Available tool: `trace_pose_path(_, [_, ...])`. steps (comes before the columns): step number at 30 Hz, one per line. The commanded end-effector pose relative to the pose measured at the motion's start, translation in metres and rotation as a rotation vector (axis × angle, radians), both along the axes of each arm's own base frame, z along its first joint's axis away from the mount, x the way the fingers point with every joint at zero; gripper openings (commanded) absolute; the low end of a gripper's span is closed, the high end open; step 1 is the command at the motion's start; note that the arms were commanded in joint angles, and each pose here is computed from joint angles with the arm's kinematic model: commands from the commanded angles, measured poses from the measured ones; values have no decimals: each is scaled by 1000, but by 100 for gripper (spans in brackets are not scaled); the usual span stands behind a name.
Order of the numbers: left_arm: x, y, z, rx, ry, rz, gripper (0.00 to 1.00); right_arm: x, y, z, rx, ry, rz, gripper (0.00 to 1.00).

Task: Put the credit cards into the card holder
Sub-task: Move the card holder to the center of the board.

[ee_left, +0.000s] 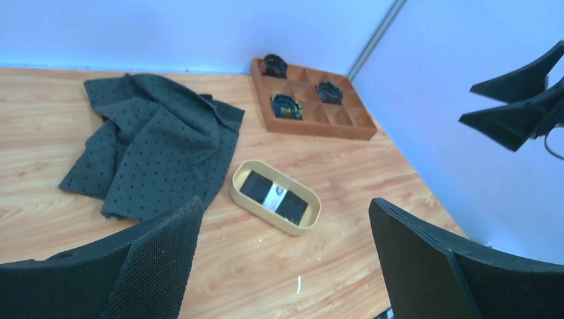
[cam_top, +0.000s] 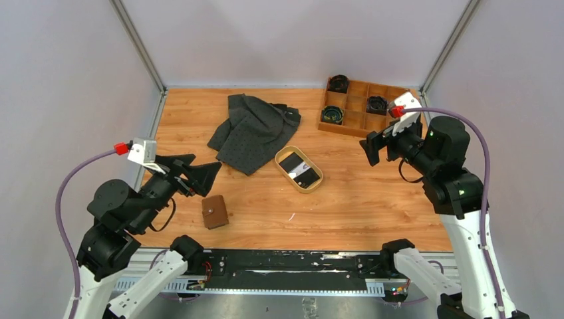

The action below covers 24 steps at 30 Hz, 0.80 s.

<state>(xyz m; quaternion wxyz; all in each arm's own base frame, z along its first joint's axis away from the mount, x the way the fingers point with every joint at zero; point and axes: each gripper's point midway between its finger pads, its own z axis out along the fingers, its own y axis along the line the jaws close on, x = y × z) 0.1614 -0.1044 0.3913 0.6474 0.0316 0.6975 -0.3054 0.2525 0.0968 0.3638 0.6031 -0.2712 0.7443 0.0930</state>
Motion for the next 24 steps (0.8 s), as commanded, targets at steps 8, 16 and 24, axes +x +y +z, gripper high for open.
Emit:
trace_pose_path(8, [3, -24, -76, 93, 197, -105, 100, -21, 30, -52, -31, 104, 294, 100])
trace_pose_path(16, [36, -38, -201, 269, 551, -24, 100, -33, 77, -129, 39, 239, 676, 100])
trace_pose_path(24, [49, -19, -282, 452, 634, 290, 100, -11, 70, -183, 3, 403, 610, 100])
